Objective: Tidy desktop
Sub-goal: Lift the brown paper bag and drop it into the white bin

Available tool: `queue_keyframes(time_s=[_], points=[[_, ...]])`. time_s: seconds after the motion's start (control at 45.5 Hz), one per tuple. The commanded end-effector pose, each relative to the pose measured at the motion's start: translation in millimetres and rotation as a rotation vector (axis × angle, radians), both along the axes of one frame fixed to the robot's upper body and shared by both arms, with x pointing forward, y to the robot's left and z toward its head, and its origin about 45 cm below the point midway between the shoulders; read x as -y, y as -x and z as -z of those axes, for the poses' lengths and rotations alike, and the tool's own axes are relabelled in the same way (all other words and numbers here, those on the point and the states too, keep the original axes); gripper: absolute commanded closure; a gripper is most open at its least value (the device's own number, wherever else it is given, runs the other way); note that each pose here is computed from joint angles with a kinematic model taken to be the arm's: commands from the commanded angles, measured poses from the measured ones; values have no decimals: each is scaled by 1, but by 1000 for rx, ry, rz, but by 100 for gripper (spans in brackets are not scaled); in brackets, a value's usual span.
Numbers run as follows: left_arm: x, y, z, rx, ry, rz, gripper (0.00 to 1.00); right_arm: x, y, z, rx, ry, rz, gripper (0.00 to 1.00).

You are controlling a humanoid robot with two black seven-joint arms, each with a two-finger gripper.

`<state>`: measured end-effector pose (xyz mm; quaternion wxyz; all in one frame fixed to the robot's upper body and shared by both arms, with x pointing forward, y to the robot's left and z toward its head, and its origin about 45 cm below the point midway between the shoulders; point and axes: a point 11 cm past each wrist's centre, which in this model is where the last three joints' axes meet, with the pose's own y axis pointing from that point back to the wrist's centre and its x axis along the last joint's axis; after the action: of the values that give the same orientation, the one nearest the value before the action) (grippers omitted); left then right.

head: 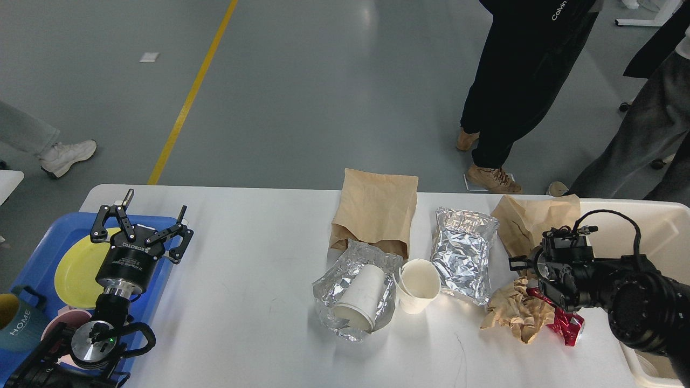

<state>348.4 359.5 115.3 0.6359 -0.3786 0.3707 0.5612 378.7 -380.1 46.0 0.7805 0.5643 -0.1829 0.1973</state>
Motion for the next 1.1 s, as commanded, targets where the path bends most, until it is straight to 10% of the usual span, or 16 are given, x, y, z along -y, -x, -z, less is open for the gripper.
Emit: queue_keyframes(time_s=[0.0,0.505,1.077], points=[[0,0,0,0,0,0,3,-1,-2,-1,10,-16,18,100],[0,1,1,-2,0,1,3,23,-33,-121,-131,-144,230,100],[0,0,0,-1,-2,2,3,8,65,-282,-318,-163,345,100]])
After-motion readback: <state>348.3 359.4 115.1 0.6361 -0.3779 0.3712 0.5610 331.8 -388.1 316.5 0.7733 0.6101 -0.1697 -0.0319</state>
